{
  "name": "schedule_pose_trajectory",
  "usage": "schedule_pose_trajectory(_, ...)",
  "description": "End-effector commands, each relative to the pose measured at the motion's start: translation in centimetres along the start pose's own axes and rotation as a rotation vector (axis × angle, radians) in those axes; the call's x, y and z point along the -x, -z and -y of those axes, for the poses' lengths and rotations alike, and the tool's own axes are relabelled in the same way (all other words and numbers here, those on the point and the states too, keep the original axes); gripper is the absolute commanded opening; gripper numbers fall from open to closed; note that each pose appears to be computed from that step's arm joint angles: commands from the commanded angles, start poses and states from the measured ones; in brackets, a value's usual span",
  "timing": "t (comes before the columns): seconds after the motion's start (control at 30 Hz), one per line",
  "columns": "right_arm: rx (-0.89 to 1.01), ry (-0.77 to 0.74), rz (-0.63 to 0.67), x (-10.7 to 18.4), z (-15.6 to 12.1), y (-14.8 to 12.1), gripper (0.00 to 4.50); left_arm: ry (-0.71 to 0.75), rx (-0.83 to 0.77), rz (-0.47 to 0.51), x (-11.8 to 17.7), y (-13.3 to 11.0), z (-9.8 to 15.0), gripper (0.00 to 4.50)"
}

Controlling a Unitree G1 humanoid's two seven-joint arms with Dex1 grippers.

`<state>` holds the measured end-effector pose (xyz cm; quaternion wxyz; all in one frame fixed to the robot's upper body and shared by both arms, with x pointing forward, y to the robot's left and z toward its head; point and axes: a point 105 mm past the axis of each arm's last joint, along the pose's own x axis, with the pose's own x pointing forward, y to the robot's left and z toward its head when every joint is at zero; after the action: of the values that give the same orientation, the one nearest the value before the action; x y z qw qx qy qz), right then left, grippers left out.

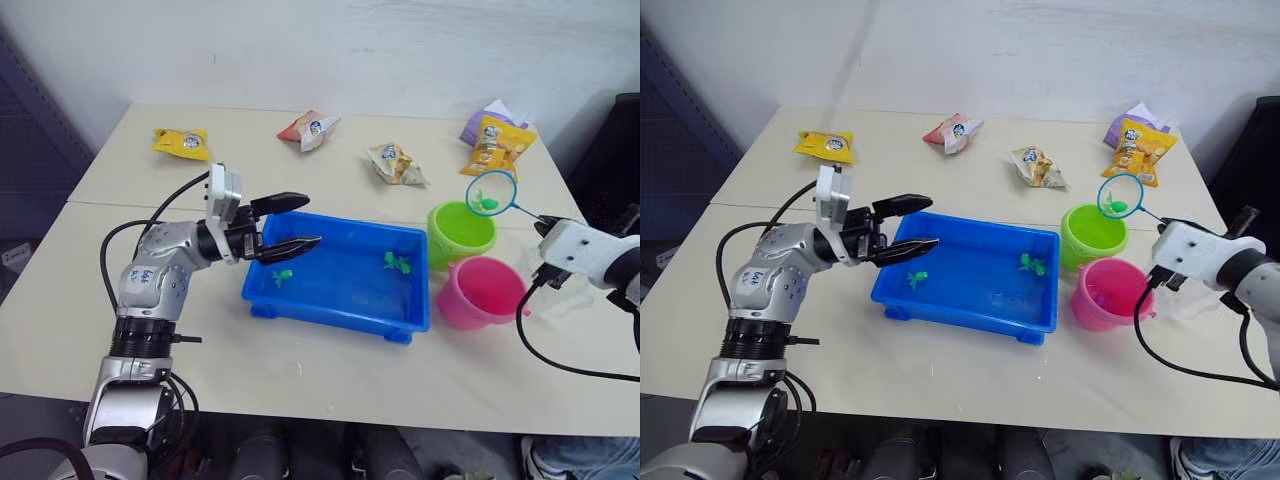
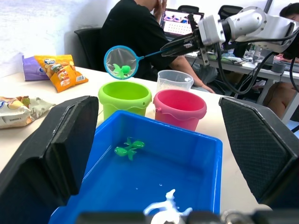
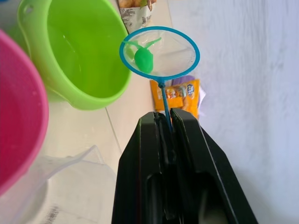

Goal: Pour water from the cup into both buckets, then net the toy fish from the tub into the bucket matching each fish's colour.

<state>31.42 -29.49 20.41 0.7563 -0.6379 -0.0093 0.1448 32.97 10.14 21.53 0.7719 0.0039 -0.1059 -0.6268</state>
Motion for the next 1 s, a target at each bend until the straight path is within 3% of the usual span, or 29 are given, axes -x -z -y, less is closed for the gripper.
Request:
schedule_pose_trajectory(0.03,0.203,0.041,0.037,0.1,0.8,-0.5,0.0,0.017,-0.05,0.015,-0.4,-0.9,0.2,4.43)
schedule_pose_trajectory(0.37,0.591,0.132,0.12,0.6,0.3,0.2,0.0,0.027,-0.065,0.017,-0.5,-0.4,0.4,4.43)
schedule_pose_trajectory(0.6,0.641,0.144,0.095,0.4,0.1,1.8,0.0,0.044,-0.065,0.017,-1.0,-0.1,0.6,4.43)
schedule_pose_trajectory(1.0,0.675,0.203,0.129,0.1,0.5,1.1,0.0,0.051,-0.079,0.01,-1.2,-0.1,0.6,4.43)
